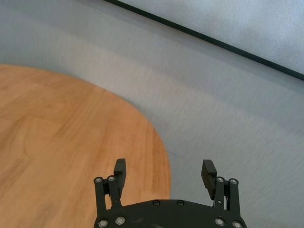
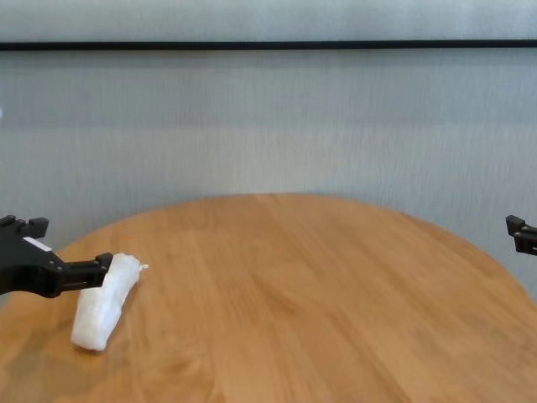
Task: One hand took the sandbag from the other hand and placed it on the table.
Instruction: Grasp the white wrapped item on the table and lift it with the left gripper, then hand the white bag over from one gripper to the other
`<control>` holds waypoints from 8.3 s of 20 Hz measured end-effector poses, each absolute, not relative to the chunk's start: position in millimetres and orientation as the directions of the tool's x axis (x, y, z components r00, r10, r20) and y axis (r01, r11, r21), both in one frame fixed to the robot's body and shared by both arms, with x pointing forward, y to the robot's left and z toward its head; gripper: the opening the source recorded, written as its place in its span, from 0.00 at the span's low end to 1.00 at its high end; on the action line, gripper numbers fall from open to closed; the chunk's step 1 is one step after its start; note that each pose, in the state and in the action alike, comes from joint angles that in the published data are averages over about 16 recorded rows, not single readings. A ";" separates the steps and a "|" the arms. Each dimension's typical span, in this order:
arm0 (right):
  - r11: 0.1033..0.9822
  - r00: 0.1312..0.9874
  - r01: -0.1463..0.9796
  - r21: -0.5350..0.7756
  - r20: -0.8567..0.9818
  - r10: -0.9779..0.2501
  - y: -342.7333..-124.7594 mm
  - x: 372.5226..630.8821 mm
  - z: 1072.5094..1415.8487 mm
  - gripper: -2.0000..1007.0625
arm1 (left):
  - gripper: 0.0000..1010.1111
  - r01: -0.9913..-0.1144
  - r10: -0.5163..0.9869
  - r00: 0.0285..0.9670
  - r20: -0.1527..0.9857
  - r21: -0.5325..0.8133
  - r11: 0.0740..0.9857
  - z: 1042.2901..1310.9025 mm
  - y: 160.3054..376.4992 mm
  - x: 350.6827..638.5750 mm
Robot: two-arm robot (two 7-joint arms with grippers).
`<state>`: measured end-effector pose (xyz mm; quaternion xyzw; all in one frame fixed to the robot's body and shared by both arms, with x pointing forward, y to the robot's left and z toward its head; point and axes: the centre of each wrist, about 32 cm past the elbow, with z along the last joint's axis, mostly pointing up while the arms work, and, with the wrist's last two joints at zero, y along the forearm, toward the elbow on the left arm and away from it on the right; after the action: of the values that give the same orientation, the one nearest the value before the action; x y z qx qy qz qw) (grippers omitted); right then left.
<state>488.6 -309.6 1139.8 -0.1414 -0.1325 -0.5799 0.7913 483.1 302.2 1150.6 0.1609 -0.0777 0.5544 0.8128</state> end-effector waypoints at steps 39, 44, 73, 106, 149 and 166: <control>0.287 0.292 0.955 -0.070 0.374 -0.880 -309.6 488.6 1139.8 0.99 | 0.99 -0.846 0.911 0.395 0.118 0.432 0.311 1149.7 280.4 503.2; 0.287 0.292 0.955 -0.070 0.374 -0.880 -309.6 488.6 1139.8 0.99 | 0.99 -0.847 0.914 0.390 0.113 0.434 0.308 1147.3 282.3 505.4; 0.287 0.292 0.955 -0.070 0.374 -0.880 -309.6 488.6 1139.8 0.99 | 0.99 -0.842 0.913 0.397 0.094 0.433 0.321 1134.0 285.2 513.2; 0.287 0.292 0.955 -0.070 0.374 -0.880 -309.6 488.6 1139.8 0.99 | 0.98 -0.836 0.907 0.405 0.114 0.447 0.317 1133.0 283.4 517.8; 0.287 0.292 0.955 -0.070 0.374 -0.880 -309.6 488.6 1139.8 0.99 | 0.30 -0.834 0.907 0.406 0.108 0.450 0.320 1132.7 283.4 517.8; 0.287 0.292 0.955 -0.070 0.374 -0.880 -309.6 488.6 1139.8 0.99 | 0.28 -0.804 0.854 0.503 0.132 0.435 0.406 1134.6 280.8 520.0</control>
<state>488.6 -309.6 1139.8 -0.1414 -0.1325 -0.5799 0.7913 520.0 280.8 1134.6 0.2272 0.0559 0.4955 0.8365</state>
